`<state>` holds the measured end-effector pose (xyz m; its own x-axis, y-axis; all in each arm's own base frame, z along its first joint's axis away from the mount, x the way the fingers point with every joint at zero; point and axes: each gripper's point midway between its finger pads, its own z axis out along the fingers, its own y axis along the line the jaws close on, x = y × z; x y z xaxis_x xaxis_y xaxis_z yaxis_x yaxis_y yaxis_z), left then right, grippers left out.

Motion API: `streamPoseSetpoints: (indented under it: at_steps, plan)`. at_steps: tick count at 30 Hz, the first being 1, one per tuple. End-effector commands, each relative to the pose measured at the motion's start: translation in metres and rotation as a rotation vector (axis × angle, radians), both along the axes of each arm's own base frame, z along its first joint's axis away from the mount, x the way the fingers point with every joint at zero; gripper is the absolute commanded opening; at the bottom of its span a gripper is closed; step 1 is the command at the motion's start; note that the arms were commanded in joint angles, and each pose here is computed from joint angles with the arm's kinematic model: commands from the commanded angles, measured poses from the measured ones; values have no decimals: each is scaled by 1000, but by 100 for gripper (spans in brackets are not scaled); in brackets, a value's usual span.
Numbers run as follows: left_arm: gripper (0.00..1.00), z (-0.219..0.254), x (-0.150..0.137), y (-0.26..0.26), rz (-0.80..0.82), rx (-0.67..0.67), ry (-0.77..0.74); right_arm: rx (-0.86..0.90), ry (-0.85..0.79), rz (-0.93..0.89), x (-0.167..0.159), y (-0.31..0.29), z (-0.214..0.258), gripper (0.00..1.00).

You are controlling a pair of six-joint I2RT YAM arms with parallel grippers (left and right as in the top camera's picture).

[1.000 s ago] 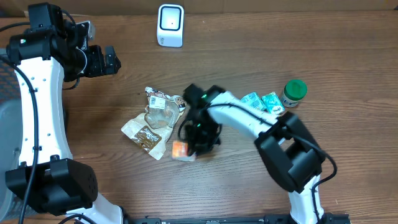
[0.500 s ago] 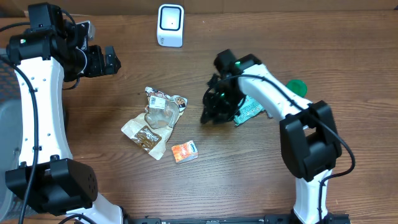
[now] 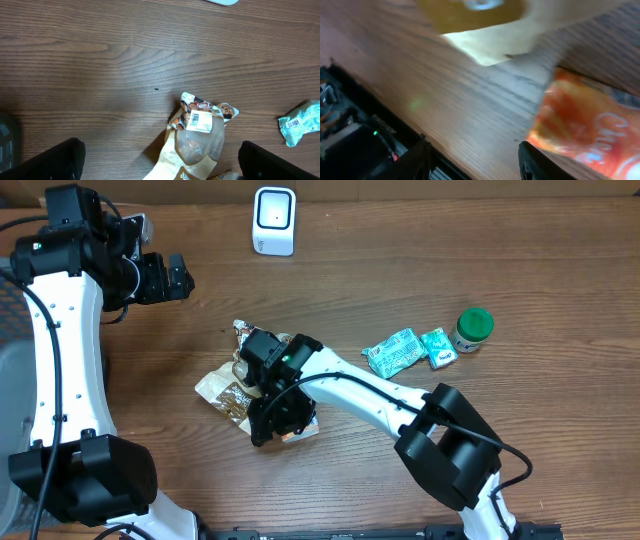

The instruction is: Scan the item barcode

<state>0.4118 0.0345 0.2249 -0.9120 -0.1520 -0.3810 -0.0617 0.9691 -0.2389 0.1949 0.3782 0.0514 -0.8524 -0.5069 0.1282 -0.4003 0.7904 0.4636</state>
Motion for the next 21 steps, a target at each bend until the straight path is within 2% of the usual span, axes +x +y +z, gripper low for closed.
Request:
streamPoseSetpoints:
  at_steps: [1,4,11,16,21]
  plan:
    - [100,-2,2,-6,-29,-2,0,-46,23,-71,19,-11,-15,52]
    - [100,-2,2,-6,-28,-2,0,-72,33,-85,23,-22,-16,52]
    - [99,-2,2,-6,-28,-2,0,-333,-25,-146,46,-91,-26,57]
    - [100,-2,2,-6,-29,-2,0,-293,-71,-84,70,-105,-21,57]
    - [100,-2,2,-6,-28,-2,0,-222,-130,-151,103,-116,14,53]
